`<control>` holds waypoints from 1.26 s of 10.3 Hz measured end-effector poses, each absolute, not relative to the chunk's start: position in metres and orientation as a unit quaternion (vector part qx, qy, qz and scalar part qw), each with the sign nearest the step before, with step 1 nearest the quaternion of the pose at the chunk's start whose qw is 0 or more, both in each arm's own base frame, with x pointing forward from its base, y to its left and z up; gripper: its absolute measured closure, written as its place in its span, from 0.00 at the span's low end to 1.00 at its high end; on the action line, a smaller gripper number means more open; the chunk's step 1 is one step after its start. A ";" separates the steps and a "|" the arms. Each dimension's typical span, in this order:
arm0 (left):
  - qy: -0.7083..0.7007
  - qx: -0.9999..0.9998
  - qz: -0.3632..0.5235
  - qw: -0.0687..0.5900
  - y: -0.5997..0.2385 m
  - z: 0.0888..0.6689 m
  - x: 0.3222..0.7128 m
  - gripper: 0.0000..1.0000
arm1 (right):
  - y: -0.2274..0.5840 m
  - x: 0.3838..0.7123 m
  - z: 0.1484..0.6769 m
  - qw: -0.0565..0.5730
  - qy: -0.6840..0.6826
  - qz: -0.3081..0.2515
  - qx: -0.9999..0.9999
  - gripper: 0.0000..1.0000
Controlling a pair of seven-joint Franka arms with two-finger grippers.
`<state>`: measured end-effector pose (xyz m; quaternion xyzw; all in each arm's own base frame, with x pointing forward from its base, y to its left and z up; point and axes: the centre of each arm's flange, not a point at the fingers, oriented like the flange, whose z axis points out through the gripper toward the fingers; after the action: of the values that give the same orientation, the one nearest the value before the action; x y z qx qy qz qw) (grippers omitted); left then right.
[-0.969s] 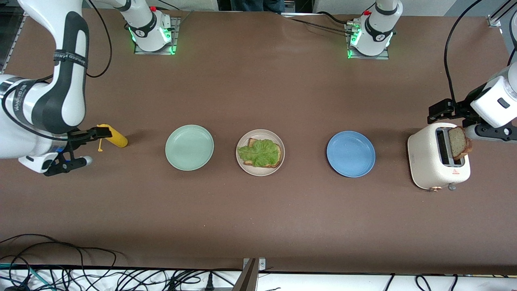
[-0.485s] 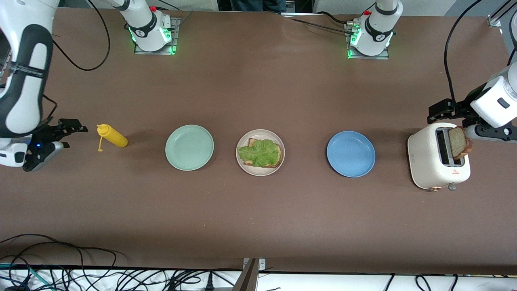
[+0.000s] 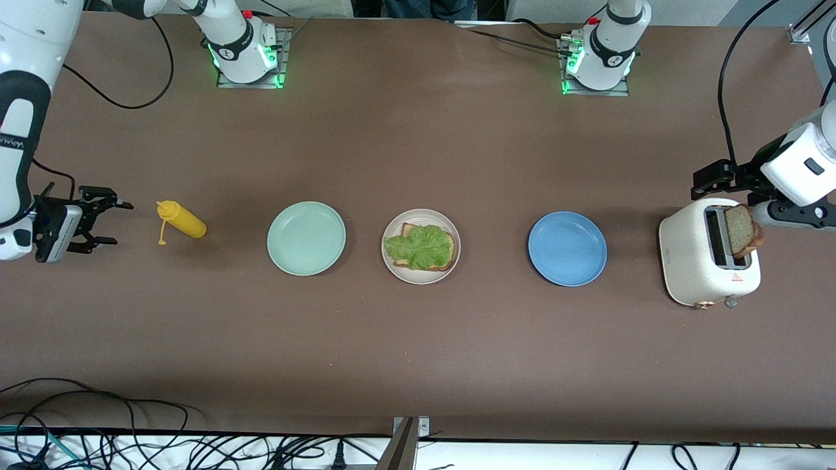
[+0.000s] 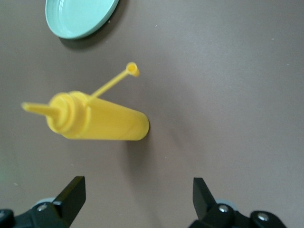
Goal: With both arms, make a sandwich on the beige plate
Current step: 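Position the open right gripper around the mustard bottle, then close the right gripper on the mustard bottle and lift it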
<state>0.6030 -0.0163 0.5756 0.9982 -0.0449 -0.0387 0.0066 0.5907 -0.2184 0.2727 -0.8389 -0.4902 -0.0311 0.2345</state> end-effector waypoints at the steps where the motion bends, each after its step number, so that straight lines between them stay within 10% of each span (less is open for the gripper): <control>1: -0.045 0.998 -0.039 0.007 -0.016 0.576 0.603 0.00 | -0.220 0.588 0.255 0.246 -0.514 -0.051 -0.820 0.00; 13: -0.045 0.998 -0.039 0.007 -0.016 0.576 0.603 0.00 | -0.164 0.565 0.166 0.334 -0.639 -0.154 -0.676 0.01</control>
<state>0.6029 -0.0164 0.5756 0.9982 -0.0450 -0.0387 0.0066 0.5650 -0.1641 0.1656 -0.6759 -0.6387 -0.1544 0.3337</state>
